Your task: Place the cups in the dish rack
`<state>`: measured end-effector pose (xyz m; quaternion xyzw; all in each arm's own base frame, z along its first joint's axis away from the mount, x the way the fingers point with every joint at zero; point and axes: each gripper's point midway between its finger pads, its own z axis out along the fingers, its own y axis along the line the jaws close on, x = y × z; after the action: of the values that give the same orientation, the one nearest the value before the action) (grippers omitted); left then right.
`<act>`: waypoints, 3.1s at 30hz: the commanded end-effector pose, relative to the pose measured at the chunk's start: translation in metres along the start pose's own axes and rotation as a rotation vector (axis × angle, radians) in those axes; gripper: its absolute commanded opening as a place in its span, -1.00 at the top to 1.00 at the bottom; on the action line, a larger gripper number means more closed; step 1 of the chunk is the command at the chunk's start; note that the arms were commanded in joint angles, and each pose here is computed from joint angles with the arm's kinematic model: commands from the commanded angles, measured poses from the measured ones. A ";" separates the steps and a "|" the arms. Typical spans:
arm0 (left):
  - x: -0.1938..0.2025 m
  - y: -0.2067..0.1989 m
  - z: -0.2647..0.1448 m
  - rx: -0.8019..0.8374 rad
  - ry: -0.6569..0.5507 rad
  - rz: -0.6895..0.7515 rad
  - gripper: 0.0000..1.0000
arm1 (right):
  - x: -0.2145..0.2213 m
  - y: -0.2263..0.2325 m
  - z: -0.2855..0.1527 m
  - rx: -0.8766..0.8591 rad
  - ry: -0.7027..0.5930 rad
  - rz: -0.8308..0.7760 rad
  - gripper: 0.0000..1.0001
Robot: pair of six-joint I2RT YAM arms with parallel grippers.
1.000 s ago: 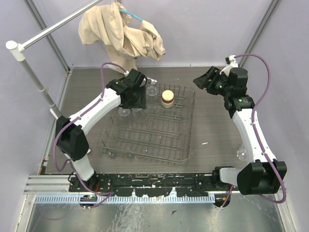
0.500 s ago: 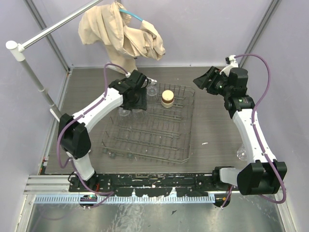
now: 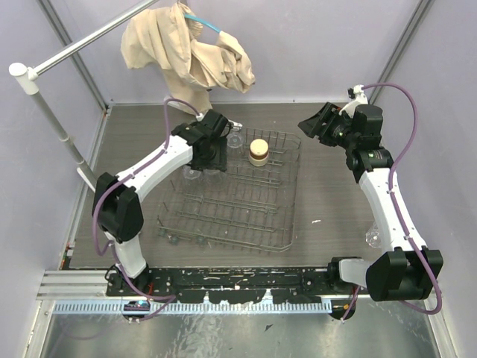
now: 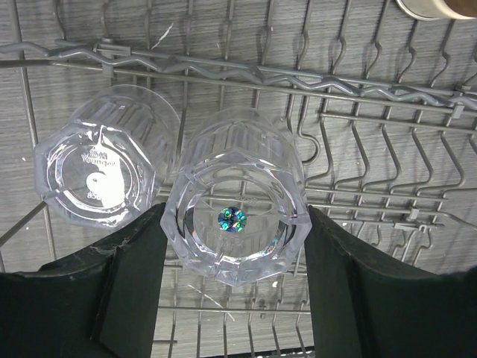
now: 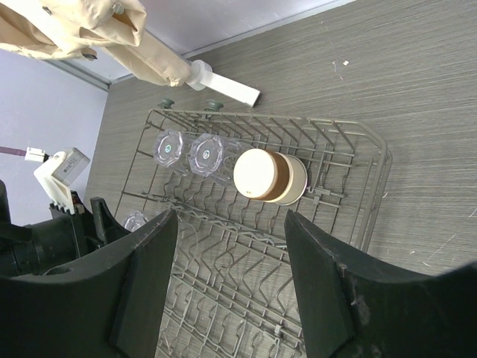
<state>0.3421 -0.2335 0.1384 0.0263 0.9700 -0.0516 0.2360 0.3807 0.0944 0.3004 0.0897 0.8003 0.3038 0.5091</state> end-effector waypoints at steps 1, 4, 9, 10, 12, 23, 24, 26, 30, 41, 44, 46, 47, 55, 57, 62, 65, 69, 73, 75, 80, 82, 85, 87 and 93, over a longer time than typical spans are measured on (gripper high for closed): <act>-0.011 0.000 0.005 -0.020 -0.036 0.014 1.00 | -0.018 0.017 -0.011 -0.044 -0.070 -0.053 -0.31; -0.009 0.000 0.009 -0.024 -0.030 0.016 1.00 | -0.018 0.017 -0.011 -0.045 -0.070 -0.055 -0.30; -0.006 -0.002 0.015 -0.019 -0.017 0.021 1.00 | -0.018 0.017 -0.011 -0.044 -0.068 -0.056 -0.31; -0.006 -0.002 0.016 -0.020 -0.015 0.022 1.00 | -0.018 0.017 -0.011 -0.045 -0.067 -0.057 -0.30; -0.004 -0.002 0.020 -0.023 -0.009 0.026 1.00 | -0.018 0.017 -0.011 -0.043 -0.067 -0.059 -0.31; 0.005 0.002 0.037 -0.047 0.006 0.032 1.00 | -0.017 0.017 -0.011 -0.040 -0.063 -0.063 -0.31; 0.007 0.003 0.038 -0.048 0.012 0.030 1.00 | -0.017 0.017 -0.011 -0.040 -0.062 -0.063 -0.31; 0.011 0.004 0.040 -0.051 0.022 0.028 1.00 | -0.017 0.017 -0.012 -0.040 -0.063 -0.065 -0.31; 0.012 0.002 0.044 -0.041 0.016 0.019 1.00 | -0.017 0.017 -0.012 -0.039 -0.063 -0.067 -0.31; 0.017 0.004 0.049 -0.043 0.018 0.016 0.81 | -0.017 0.019 -0.012 -0.042 -0.060 -0.067 -0.31; 0.019 0.003 0.049 -0.043 0.022 0.009 0.59 | -0.017 0.018 -0.012 -0.041 -0.060 -0.069 -0.31; 0.020 0.003 0.048 -0.044 0.028 0.004 0.58 | -0.017 0.018 -0.012 -0.039 -0.059 -0.068 -0.31; 0.022 0.003 0.048 -0.046 0.036 0.005 0.61 | -0.017 0.018 -0.012 -0.039 -0.059 -0.068 -0.31; 0.030 0.001 0.044 -0.042 0.057 0.010 0.48 | -0.016 0.018 -0.011 -0.043 -0.055 -0.067 -0.31; 0.030 -0.001 0.042 -0.040 0.057 0.010 0.37 | -0.016 0.018 -0.010 -0.042 -0.054 -0.066 -0.31; 0.033 0.000 0.036 -0.054 0.071 0.019 -0.18 | -0.015 0.018 -0.011 -0.043 -0.055 -0.065 -0.31; 0.034 0.000 0.033 -0.055 0.072 0.020 -0.32 | -0.015 0.017 -0.011 -0.041 -0.055 -0.064 -0.31; 0.032 -0.001 0.025 -0.059 0.074 0.028 -0.71 | -0.015 0.017 -0.010 -0.037 -0.055 -0.063 -0.31; 0.028 -0.002 0.021 -0.058 0.065 0.032 -0.85 | -0.014 0.013 -0.009 -0.025 -0.053 -0.060 -0.34; 0.025 -0.003 0.018 -0.057 0.056 0.031 -0.88 | -0.013 0.011 -0.008 -0.012 -0.051 -0.058 -0.37; 0.012 -0.003 0.007 -0.056 0.010 0.033 -0.92 | -0.011 -0.009 -0.008 0.092 -0.045 -0.056 -0.42; 0.004 -0.004 0.000 -0.054 -0.010 0.034 -0.92 | -0.006 -0.032 -0.010 0.222 -0.017 -0.052 -0.47; -0.012 -0.008 -0.016 -0.039 -0.055 0.032 -0.94 | 0.001 -0.076 -0.019 0.462 0.056 -0.073 -0.50; -0.024 -0.011 -0.029 -0.024 -0.092 0.028 -0.94 | 0.005 -0.104 -0.031 0.628 0.070 -0.049 -0.49; -0.049 -0.023 -0.058 0.033 -0.161 0.019 -0.96 | 0.021 -0.147 -0.074 0.931 0.118 0.036 -0.58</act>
<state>0.3552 -0.2504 0.1724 0.0331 0.9593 -0.0490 0.2763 0.3643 -0.0010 0.2208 0.2351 0.8856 0.0293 0.3994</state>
